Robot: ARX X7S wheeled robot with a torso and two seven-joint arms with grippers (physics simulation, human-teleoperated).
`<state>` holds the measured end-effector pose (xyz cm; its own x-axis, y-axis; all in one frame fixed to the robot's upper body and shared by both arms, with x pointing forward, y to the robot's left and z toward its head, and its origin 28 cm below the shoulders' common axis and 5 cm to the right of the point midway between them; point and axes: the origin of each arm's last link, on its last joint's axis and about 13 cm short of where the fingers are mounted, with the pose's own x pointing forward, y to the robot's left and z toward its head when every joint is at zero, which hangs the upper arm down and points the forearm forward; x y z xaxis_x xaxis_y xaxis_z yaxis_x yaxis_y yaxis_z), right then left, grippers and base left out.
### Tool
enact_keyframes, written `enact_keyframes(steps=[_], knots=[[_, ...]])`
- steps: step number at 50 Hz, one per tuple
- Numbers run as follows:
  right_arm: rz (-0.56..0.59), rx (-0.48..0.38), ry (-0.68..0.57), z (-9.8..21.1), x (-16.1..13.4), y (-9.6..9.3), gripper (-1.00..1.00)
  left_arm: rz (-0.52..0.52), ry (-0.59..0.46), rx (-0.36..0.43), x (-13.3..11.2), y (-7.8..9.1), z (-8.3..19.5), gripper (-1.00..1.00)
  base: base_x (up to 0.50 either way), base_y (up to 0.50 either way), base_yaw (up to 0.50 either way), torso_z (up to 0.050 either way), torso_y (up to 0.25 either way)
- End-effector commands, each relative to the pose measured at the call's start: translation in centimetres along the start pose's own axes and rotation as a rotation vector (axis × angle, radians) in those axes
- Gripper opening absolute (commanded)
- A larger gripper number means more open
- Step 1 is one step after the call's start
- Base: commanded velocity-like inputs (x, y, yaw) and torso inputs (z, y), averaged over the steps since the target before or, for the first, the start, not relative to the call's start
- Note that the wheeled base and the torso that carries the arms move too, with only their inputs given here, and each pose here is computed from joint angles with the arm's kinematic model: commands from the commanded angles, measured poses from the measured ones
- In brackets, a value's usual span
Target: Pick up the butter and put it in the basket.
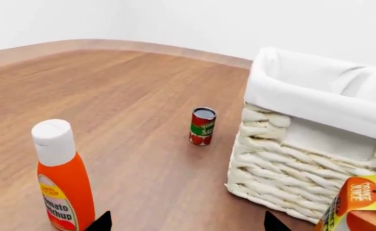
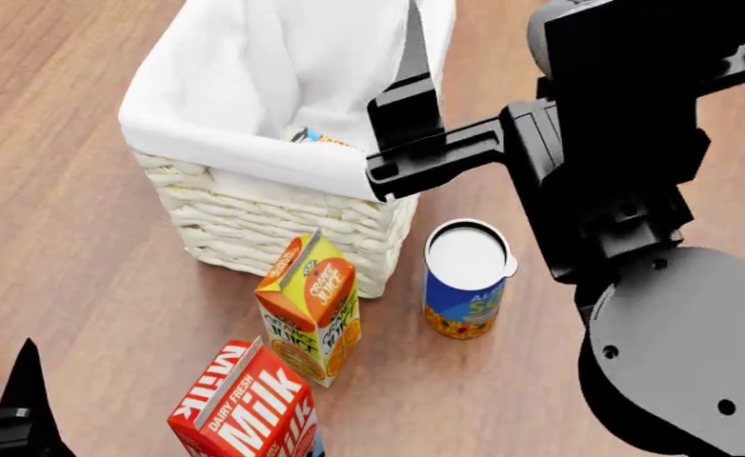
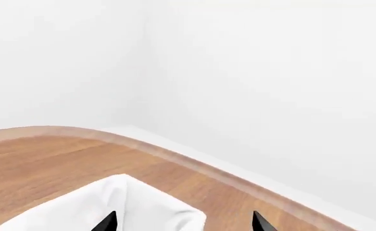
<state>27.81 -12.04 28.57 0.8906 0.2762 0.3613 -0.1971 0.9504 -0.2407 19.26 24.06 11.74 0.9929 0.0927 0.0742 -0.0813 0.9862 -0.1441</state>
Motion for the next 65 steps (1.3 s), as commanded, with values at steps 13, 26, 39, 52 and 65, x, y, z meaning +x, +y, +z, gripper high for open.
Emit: enact_keyframes(steps=[13, 26, 39, 52, 65], knots=[[-0.071, 0.012, -0.103, -0.5, -8.2, 2.4, 1.00, -0.052, -0.061, 0.001, -0.9, 0.5, 0.9, 1.00, 0.00, 0.00, 0.00, 0.000, 0.000], [-0.094, -0.075, -0.135, -0.3, -11.6, 3.8, 1.00, -0.126, -0.190, -0.018, -3.0, 0.2, 2.8, 1.00, 0.00, 0.00, 0.00, 0.000, 0.000], [-0.111, -0.114, -0.144, -0.7, -14.8, 5.6, 1.00, -0.114, -0.265, -0.070, -4.0, 1.3, 5.3, 1.00, 0.00, 0.00, 0.00, 0.000, 0.000], [-0.165, -0.189, -0.145, -2.2, -17.3, 5.8, 1.00, -0.110, -0.311, -0.120, -4.5, 2.5, 6.4, 1.00, 0.00, 0.00, 0.00, 0.000, 0.000], [-0.219, -0.313, -0.152, -4.1, -19.1, 5.6, 1.00, -0.124, -0.364, -0.183, -5.1, 3.5, 7.8, 1.00, 0.00, 0.00, 0.00, 0.000, 0.000]])
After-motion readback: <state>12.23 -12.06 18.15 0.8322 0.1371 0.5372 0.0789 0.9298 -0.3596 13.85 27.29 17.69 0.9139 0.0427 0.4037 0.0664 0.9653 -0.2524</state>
